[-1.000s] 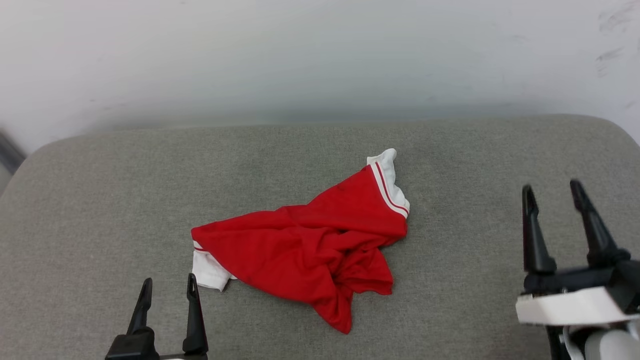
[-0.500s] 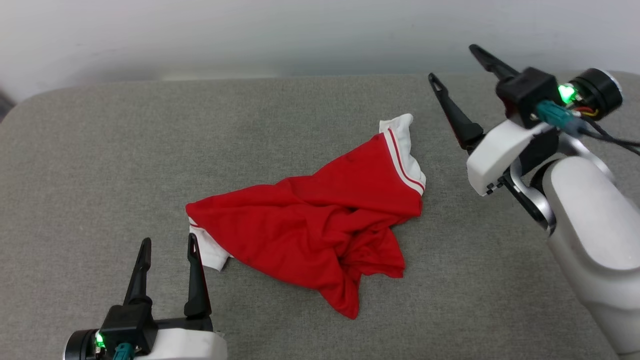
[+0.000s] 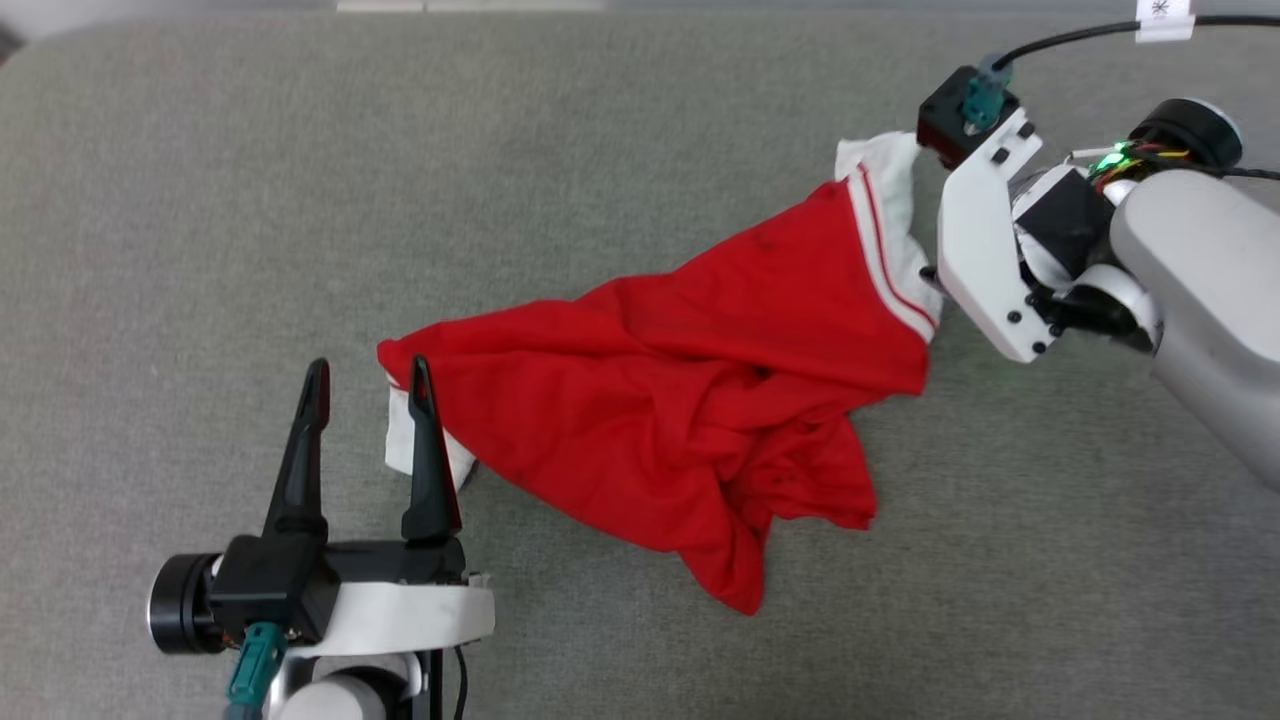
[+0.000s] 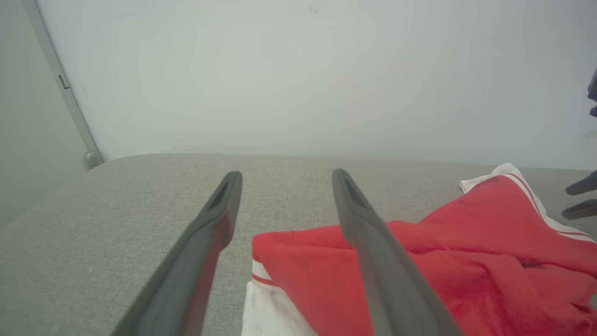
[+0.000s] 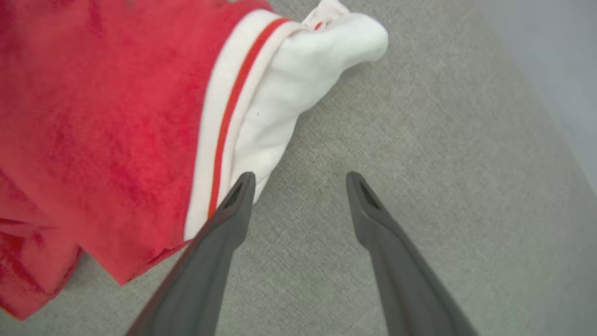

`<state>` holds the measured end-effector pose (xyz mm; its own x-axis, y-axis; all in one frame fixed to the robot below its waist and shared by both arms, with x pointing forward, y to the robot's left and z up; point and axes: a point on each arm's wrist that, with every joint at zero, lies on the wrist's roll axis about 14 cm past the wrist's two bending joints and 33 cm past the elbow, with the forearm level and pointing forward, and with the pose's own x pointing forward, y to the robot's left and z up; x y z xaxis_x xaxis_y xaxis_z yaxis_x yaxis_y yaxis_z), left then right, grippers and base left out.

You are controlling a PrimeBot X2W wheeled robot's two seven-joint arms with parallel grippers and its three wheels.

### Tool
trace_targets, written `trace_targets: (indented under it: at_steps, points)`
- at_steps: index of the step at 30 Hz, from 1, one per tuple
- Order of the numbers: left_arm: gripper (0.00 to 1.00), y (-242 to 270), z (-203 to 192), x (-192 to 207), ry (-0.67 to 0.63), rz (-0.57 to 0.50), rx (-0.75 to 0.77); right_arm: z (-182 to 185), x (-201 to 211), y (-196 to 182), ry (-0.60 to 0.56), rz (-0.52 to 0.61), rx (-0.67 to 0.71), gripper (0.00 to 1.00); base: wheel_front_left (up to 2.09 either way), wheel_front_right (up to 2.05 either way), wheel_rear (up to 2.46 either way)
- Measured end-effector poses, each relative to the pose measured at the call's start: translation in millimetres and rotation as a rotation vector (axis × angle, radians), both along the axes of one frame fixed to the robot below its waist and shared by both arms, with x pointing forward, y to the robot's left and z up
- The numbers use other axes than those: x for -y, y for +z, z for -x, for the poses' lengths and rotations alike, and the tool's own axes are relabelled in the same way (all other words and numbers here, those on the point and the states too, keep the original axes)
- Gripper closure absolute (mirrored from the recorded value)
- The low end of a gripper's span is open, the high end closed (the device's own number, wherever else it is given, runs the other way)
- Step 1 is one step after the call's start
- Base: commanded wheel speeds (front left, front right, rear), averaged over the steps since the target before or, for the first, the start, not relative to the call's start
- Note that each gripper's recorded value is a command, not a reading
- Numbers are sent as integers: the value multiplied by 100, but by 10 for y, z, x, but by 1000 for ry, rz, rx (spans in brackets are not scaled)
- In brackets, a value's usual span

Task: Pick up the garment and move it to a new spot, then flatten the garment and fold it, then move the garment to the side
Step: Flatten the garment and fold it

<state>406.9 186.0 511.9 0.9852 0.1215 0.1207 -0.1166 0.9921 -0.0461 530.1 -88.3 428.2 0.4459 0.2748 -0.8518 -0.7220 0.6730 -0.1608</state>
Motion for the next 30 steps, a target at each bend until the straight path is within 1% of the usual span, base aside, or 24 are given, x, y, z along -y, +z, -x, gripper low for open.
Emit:
trace_targets:
  at_steps: [3,6,11,12,13,17,20,22,26,30]
  points:
    - [0,-55,-70,-33,15,1,-11,-17,-41,-276,-14,2,-76,0,0,0,0]
    - [0,-120,-118,-48,21,0,-25,36,-141,-560,8,11,-136,0,0,0,0]
    - [0,-180,-129,-119,47,-6,-43,53,-253,-750,22,-1,-181,0,0,0,0]
    - [0,-178,-126,-127,50,-7,-43,61,-254,-757,22,0,-184,30,0,0,0]
    - [0,-167,-124,-129,51,-7,-40,64,-255,-750,22,-1,-182,100,0,0,0]
    - [0,-110,-112,-140,57,-8,-24,105,-299,-696,43,-24,-146,100,0,0,0]
    - [0,-56,-78,-162,66,-14,-12,79,-287,-561,48,-58,-83,100,0,0,0]
    - [0,-25,-39,-154,65,-11,-6,55,-263,-424,59,-79,-25,100,0,0,0]
    - [0,54,57,-134,61,-6,10,8,-156,-10,87,-133,117,100,0,0,0]
    - [0,135,158,-121,58,-9,28,135,74,284,121,-134,218,100,0,0,0]
